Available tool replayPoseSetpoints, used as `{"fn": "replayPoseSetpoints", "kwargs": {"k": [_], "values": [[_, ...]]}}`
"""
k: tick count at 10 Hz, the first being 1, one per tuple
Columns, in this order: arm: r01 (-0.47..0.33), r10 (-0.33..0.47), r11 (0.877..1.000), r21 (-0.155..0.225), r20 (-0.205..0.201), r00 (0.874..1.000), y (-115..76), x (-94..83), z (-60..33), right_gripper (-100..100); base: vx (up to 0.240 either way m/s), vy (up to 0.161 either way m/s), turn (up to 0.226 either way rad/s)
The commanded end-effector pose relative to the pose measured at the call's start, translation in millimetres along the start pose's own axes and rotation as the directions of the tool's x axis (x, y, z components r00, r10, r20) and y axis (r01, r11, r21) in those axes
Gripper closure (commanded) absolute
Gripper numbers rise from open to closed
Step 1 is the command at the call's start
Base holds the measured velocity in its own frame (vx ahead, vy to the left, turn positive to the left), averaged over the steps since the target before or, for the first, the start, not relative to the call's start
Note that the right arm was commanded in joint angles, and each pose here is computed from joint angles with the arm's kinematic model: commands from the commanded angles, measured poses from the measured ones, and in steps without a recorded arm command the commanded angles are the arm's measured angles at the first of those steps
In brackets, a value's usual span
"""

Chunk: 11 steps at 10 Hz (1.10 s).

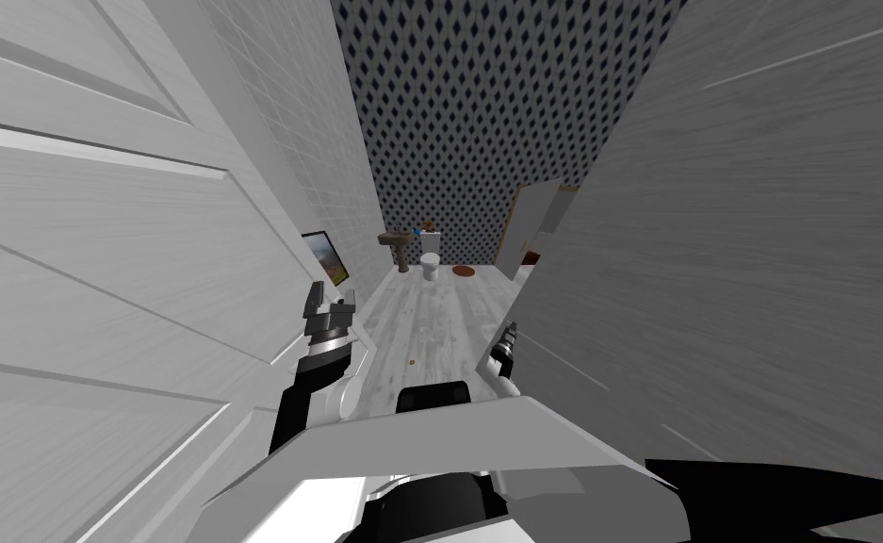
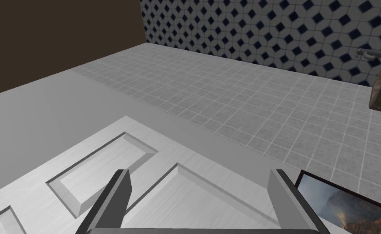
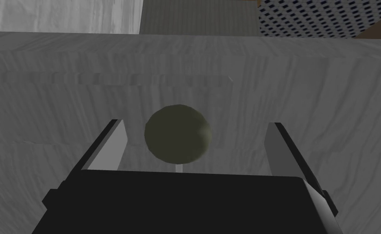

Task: Push the door open

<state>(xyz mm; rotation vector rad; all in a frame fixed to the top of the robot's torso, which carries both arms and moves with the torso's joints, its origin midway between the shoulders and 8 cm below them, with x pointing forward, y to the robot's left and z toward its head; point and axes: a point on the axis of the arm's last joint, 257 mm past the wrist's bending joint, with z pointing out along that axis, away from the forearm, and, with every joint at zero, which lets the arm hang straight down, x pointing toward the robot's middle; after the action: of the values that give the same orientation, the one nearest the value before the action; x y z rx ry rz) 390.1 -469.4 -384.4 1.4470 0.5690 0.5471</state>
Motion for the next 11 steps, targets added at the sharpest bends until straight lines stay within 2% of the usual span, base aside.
{"fn": "replayPoseSetpoints", "kwargs": {"k": [1, 2, 3, 8, 9, 11], "values": [[-0.012, 0.011, 1.000, 0.018, 0.020, 1.000, -5.7, 2.4, -10.1, -100, 0.082, -0.158, 0.115], [-0.007, 0.007, 1.000, 0.011, 0.015, 1.000, -3.6, 1.5, -7.2, -100, 0.036, -0.062, 0.028], [-0.007, 0.007, 1.000, 0.011, 0.015, 1.000, -3.6, 1.5, -7.2, 100, -0.012, 0.010, -0.021], [-0.007, 0.007, 1.000, 0.011, 0.015, 1.000, -3.6, 1.5, -7.2, 100, -0.005, 0.010, -0.004], [0.009, -0.008, 1.000, -0.006, 0.066, 0.998, 2.2, -20.3, 5.0, 100, 0.026, -0.110, 0.095], [0.011, -0.010, 1.000, -0.011, 0.077, 0.997, 3.8, -24.5, 7.4, 100, 0.018, -0.133, 0.060]]}}
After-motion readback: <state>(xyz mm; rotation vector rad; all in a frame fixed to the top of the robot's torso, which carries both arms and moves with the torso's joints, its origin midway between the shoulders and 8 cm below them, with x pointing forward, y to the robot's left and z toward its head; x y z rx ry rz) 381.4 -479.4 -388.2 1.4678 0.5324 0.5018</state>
